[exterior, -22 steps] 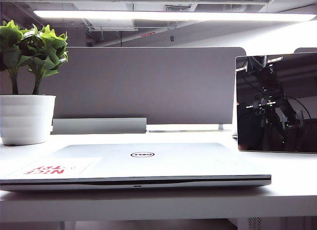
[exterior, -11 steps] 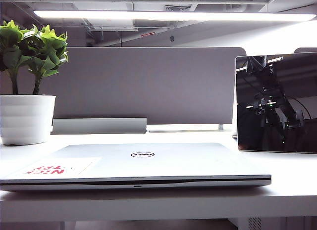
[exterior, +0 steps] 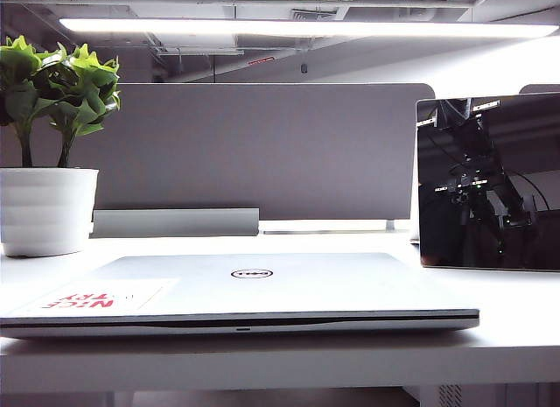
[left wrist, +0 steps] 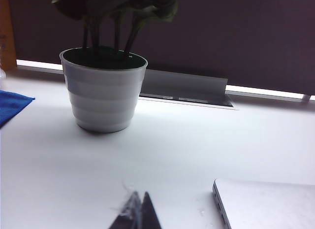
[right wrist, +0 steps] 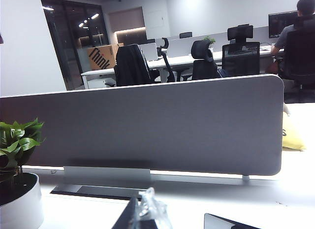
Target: Close the laptop lid.
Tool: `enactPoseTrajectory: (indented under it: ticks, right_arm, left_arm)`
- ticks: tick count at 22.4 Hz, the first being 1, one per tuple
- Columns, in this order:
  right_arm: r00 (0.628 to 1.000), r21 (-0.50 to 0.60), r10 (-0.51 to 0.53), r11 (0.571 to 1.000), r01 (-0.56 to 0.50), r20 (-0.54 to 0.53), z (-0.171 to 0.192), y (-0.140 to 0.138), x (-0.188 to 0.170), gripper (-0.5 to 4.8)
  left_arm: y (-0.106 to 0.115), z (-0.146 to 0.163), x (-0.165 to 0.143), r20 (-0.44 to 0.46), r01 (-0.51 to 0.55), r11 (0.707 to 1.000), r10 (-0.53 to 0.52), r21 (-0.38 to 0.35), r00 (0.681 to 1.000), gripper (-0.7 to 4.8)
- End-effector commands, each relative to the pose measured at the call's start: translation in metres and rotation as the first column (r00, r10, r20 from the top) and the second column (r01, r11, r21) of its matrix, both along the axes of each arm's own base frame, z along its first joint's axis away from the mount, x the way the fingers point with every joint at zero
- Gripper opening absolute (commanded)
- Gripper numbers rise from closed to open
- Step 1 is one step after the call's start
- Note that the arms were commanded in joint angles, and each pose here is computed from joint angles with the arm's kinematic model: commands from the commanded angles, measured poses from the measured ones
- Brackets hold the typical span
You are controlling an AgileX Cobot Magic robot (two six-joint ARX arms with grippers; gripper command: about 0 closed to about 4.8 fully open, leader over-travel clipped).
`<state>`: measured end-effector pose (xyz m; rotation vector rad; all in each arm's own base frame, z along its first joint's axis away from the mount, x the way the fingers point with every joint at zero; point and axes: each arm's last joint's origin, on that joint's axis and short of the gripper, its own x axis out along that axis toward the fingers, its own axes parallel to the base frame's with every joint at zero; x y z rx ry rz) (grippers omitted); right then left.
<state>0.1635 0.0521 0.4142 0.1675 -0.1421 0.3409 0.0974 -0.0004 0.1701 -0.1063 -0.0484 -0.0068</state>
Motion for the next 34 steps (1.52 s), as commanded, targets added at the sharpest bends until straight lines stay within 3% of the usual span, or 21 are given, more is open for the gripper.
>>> enactPoseTrajectory:
  ticks: [1, 15, 19, 22, 24, 26, 34]
  right_arm:
    - [1.0, 0.009, -0.001, 1.0, 0.001, 0.013, 0.002, 0.0, -0.001, -0.01]
    - [1.0, 0.01, -0.001, 1.0, 0.001, 0.018, 0.003, -0.001, -0.001, 0.0]
    - [0.999, -0.133, -0.031, 0.991, 0.033, 0.014, -0.001, -0.002, -0.005, 0.0]
    - [0.982, -0.218, -0.174, 0.964, 0.155, -0.072, -0.011, -0.008, -0.01, 0.0]
    - [0.937, -0.266, -0.314, 0.926, 0.268, -0.15, -0.021, -0.016, -0.015, 0.0]
    - [0.905, -0.292, -0.384, 0.9, 0.323, -0.183, -0.033, -0.024, -0.024, 0.0]
    - [0.876, -0.209, -0.469, 0.873, 0.44, -0.113, -0.113, -0.052, -0.064, 0.0]
  left_arm:
    - [0.0, 0.002, 0.0, 0.016, 0.005, 1.0, -0.005, 0.001, 1.0, -0.05]
    - [0.0, 0.002, 0.0, 0.016, 0.005, 1.0, -0.005, 0.001, 1.0, -0.05]
    - [0.0, 0.002, 0.0, 0.016, 0.005, 1.0, -0.005, 0.001, 1.0, -0.05]
    - [0.0, 0.002, 0.0, 0.016, 0.005, 1.0, -0.005, 0.001, 1.0, -0.05]
    - [0.0, 0.002, 0.0, 0.016, 0.004, 1.0, -0.004, 0.001, 1.0, -0.05]
    - [0.0, 0.002, 0.0, 0.016, 0.004, 1.0, -0.004, 0.001, 1.0, -0.05]
    - [0.0, 0.002, 0.0, 0.016, 0.005, 1.0, -0.005, 0.001, 1.0, -0.05]
